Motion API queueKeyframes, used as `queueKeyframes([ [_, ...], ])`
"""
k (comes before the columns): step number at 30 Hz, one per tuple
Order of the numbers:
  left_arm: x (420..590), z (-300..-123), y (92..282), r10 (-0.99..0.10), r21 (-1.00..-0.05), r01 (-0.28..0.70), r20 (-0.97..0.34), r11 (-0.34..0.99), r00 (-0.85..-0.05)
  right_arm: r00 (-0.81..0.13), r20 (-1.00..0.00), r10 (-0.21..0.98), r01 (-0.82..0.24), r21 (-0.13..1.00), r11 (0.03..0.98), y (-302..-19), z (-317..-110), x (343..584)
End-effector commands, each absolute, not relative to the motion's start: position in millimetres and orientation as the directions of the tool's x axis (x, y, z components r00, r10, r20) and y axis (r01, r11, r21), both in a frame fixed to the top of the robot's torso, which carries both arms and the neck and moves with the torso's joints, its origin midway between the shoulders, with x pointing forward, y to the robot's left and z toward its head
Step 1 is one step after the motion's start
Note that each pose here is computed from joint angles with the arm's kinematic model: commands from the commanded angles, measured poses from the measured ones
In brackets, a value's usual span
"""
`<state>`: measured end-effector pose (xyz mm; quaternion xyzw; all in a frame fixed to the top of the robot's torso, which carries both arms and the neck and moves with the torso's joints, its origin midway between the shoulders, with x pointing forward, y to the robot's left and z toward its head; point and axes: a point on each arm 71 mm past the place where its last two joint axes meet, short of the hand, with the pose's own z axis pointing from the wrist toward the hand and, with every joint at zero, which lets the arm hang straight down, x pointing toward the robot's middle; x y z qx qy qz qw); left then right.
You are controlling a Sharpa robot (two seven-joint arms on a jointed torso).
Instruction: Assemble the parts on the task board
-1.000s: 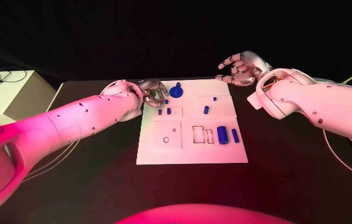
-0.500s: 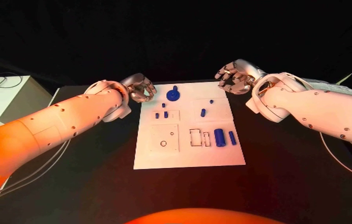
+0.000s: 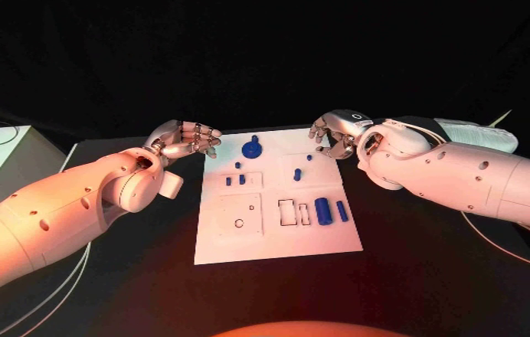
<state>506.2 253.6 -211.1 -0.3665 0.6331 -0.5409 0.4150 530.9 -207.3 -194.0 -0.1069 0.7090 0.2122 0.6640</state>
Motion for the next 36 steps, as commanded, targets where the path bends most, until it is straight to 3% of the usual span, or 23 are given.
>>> queueKeyframes([
  [1,497.7,-206.1,247.4,-0.905,-0.998,-0.029,0.059,-0.051,-0.42,-0.093,-0.996,0.004,-0.46,0.047,0.887,-202,-203,531],
  [13,482.1,-202.6,248.5,-0.898,-0.991,-0.021,0.13,-0.133,-0.421,-0.139,-0.988,-0.066,-0.461,0.006,0.887,-189,-222,531],
  [23,479.4,-200.1,250.8,-0.9,-0.989,-0.01,0.136,-0.145,-0.413,-0.089,-0.989,-0.118,-0.43,-0.069,0.9,-189,-225,533],
  [36,478.3,-199.4,251.6,-0.906,-0.99,-0.01,0.134,-0.142,-0.401,-0.122,-0.988,-0.093,-0.442,-0.03,0.897,-182,-230,529],
])
